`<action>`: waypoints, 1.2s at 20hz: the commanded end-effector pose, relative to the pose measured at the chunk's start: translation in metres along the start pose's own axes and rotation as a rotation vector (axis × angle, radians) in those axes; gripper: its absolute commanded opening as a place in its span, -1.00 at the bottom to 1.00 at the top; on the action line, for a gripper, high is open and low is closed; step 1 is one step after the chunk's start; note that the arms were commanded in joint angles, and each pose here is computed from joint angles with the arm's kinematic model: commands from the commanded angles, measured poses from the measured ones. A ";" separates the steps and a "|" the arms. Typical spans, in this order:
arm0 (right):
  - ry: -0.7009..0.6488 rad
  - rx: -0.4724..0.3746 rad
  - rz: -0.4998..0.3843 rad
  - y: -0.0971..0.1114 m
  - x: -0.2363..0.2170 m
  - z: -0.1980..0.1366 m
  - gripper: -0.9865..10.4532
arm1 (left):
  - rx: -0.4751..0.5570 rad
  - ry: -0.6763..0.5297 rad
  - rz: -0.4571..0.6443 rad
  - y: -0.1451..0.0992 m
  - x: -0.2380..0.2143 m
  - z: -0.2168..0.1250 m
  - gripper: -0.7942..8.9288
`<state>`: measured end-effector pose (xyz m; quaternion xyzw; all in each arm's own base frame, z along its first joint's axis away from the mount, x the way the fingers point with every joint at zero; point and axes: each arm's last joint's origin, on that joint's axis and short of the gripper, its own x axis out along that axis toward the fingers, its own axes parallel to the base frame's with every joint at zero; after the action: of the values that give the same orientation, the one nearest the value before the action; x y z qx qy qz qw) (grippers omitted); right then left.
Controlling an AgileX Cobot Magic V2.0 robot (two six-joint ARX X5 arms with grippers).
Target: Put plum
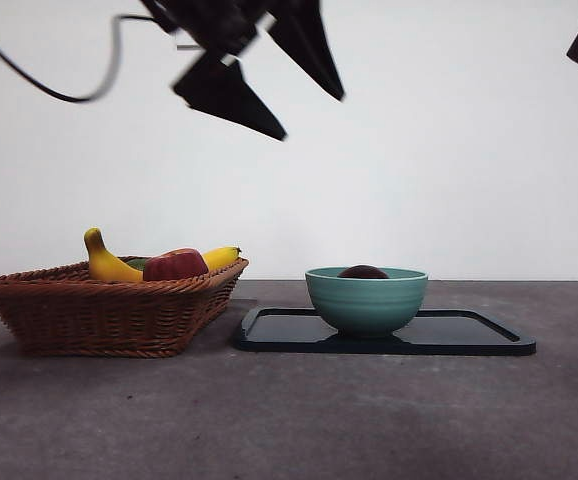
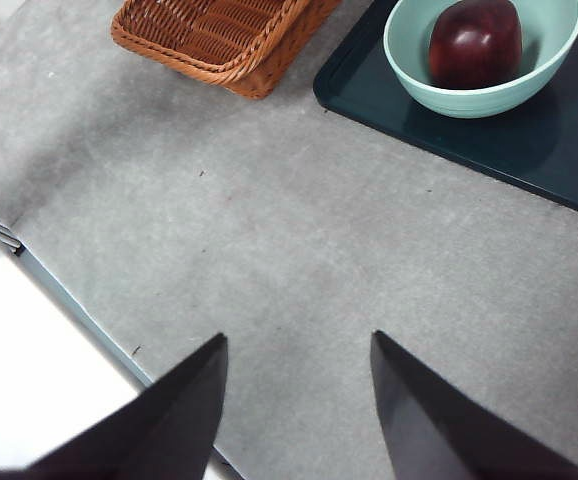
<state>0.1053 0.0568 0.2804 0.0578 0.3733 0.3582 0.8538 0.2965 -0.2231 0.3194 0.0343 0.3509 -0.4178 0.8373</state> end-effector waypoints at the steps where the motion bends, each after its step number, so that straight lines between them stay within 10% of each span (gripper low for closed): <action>1: -0.008 0.006 0.006 0.001 0.000 0.003 -0.43 | 0.036 0.012 -0.006 0.005 0.028 0.013 -0.01; 24: -0.001 0.009 0.005 0.001 0.000 0.002 -0.43 | 0.151 0.163 0.047 0.031 0.163 -0.021 -0.01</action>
<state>0.1051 0.0567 0.2803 0.0578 0.3740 0.3580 0.8536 0.3714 -0.2967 0.1982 0.1300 0.3957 -0.4098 0.8115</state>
